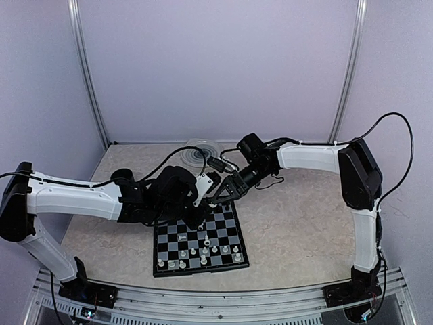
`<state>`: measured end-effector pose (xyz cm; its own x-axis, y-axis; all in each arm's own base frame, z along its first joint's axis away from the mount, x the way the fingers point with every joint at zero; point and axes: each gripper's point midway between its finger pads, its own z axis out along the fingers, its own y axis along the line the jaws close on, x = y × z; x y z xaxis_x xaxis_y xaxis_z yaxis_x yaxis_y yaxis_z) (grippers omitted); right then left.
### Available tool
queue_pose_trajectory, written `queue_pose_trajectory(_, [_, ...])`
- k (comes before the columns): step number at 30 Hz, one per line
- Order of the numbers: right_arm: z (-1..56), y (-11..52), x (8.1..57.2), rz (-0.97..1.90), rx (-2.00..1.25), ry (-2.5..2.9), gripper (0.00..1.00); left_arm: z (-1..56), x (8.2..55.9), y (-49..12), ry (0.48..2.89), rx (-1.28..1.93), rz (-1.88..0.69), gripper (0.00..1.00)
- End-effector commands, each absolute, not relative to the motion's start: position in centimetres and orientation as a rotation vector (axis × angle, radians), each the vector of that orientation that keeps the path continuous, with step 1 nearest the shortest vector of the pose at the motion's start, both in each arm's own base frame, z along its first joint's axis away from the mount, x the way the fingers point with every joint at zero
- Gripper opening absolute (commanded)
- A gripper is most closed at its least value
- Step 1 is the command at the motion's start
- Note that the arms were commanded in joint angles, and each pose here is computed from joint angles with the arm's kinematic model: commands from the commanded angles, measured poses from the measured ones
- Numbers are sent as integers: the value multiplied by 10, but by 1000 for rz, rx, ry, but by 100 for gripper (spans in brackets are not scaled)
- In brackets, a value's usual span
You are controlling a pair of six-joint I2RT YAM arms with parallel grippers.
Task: Set up the chess pieces on the board
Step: Pass from the left arm to the right
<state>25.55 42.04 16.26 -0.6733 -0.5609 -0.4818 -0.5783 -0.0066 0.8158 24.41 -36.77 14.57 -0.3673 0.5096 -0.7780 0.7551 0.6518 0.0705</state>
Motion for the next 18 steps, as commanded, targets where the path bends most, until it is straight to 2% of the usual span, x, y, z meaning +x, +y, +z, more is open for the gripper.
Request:
queue_pose_trajectory(1, [171,426,248,1885,-1306,2128,3,159,249,-379,2005,956,-392,20])
queue_pose_trajectory(2, [171,426,248,1880,-1303,2132,6,159,249,-379,2004,955,-393,20])
queue_pose_trajectory(4, [169,426,250,1858,-1298,2149,25,159,249,-379,1999,952,-397,20])
queue_pose_trajectory(5, [167,426,250,1848,-1298,2158,30,160,250,-378,1997,946,-396,20])
queue_pose_trajectory(6, [165,426,249,1849,-1297,2163,30,161,250,-378,1995,943,-395,19])
queue_pose_trajectory(11, [161,427,246,1866,-1302,2169,18,160,251,-378,1997,941,-389,20])
queue_pose_trajectory(15, [163,428,246,1866,-1310,2157,2,156,253,-376,2008,928,-369,20])
queue_pose_trajectory(18, [166,427,251,1790,-1336,2145,0,154,254,-371,2024,920,-344,33])
